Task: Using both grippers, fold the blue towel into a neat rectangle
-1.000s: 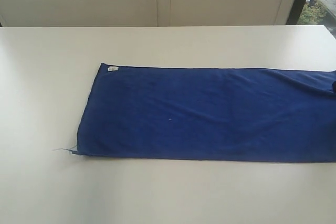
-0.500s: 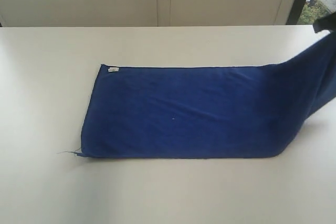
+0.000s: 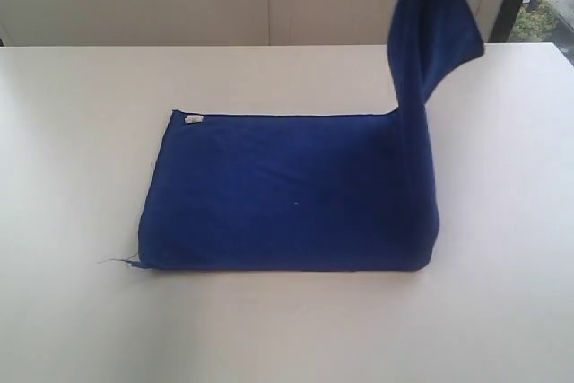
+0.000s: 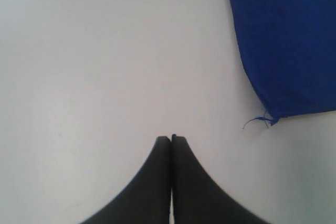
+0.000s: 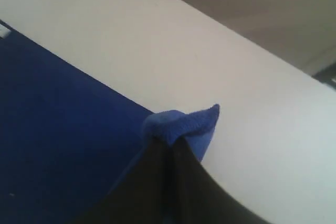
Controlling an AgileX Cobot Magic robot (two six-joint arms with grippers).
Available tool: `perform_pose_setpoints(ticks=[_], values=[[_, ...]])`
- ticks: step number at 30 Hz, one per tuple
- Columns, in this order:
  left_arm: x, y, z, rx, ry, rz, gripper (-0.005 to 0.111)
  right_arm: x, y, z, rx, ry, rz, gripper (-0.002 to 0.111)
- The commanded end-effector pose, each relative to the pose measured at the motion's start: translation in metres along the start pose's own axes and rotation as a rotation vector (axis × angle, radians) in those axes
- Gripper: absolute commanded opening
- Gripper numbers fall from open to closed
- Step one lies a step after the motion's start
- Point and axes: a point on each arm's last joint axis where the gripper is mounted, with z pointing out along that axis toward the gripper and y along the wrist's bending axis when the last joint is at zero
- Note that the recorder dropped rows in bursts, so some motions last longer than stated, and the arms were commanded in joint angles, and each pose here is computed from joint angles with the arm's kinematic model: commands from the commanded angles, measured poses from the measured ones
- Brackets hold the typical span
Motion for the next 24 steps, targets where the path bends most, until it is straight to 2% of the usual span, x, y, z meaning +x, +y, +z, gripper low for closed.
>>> perform_pose_setpoints(ticks=[1,7,11,13,14,16,20,21,24], values=[[0.003,-0.001,-0.001,0.007,0.004,-0.003,0.000,-0.025,0.045,-0.001,-0.096,-0.051,-0.066,0.001],[0.003,-0.001,-0.001,0.007,0.004,-0.003,0.000,-0.049,0.127,0.032,-0.273,-0.072,-0.167,0.001],[0.003,-0.001,-0.001,0.007,0.004,-0.003,0.000,-0.049,0.179,0.071,-0.361,-0.056,-0.205,0.000],[0.003,-0.001,-0.001,0.007,0.004,-0.003,0.000,-0.041,0.206,0.101,-0.386,-0.043,-0.234,0.000],[0.003,-0.001,-0.001,0.007,0.004,-0.003,0.000,-0.027,0.231,0.132,-0.404,-0.020,-0.268,0.000],[0.003,-0.001,-0.001,0.007,0.004,-0.003,0.000,-0.007,0.255,0.168,-0.424,0.020,-0.296,0.000],[0.003,-0.001,-0.001,0.007,0.004,-0.003,0.000,0.008,0.272,0.188,-0.445,0.038,-0.290,0.002],[0.003,-0.001,-0.001,0.007,0.004,-0.003,0.000,0.007,0.271,0.187,-0.445,0.035,-0.290,0.007],[0.003,-0.001,-0.001,0.007,0.004,-0.003,0.000,0.000,0.269,0.177,-0.450,0.037,-0.294,0.032]])
